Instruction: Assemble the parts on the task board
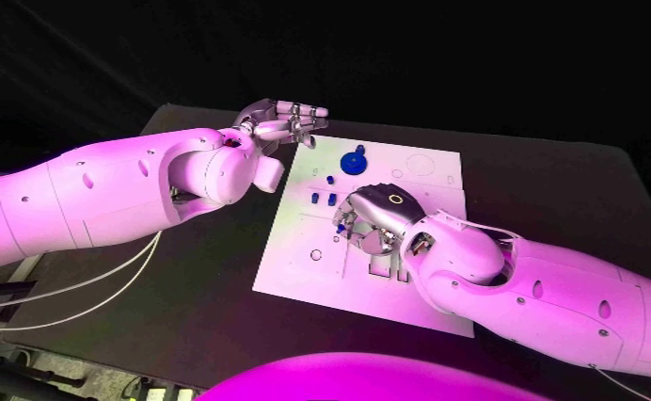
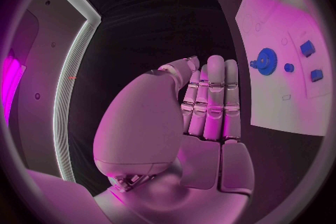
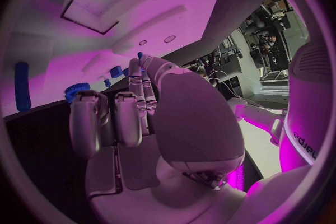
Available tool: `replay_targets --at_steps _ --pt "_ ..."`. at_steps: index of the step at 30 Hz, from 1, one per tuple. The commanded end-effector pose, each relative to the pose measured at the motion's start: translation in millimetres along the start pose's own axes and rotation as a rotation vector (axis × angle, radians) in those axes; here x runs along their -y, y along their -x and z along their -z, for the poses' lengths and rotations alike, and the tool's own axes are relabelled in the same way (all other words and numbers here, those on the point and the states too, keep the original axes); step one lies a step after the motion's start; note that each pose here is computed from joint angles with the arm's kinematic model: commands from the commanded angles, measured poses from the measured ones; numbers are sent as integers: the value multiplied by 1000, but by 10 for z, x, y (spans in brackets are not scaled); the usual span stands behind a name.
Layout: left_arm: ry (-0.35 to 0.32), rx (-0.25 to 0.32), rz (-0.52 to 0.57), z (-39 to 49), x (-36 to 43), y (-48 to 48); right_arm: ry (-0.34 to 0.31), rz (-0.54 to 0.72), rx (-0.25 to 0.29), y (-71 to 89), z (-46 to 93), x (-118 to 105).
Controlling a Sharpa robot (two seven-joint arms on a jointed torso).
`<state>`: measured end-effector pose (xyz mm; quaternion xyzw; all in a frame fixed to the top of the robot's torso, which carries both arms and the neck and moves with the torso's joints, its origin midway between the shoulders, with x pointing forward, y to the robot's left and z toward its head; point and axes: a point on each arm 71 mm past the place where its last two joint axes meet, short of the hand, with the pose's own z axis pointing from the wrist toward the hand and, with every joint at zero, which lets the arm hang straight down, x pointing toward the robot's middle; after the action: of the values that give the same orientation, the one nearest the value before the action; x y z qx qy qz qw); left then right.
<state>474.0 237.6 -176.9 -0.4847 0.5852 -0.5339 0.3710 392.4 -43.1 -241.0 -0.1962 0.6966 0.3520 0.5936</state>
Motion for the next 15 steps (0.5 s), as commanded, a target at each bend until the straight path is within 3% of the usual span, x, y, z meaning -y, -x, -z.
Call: replay_targets --at_steps 1,15 --pt "-3 -21 7 -5 8 -31 18 2 -22 -33 -3 -20" --pt "-2 -22 7 -9 6 -32 25 -9 -39 -82 -2 -31"
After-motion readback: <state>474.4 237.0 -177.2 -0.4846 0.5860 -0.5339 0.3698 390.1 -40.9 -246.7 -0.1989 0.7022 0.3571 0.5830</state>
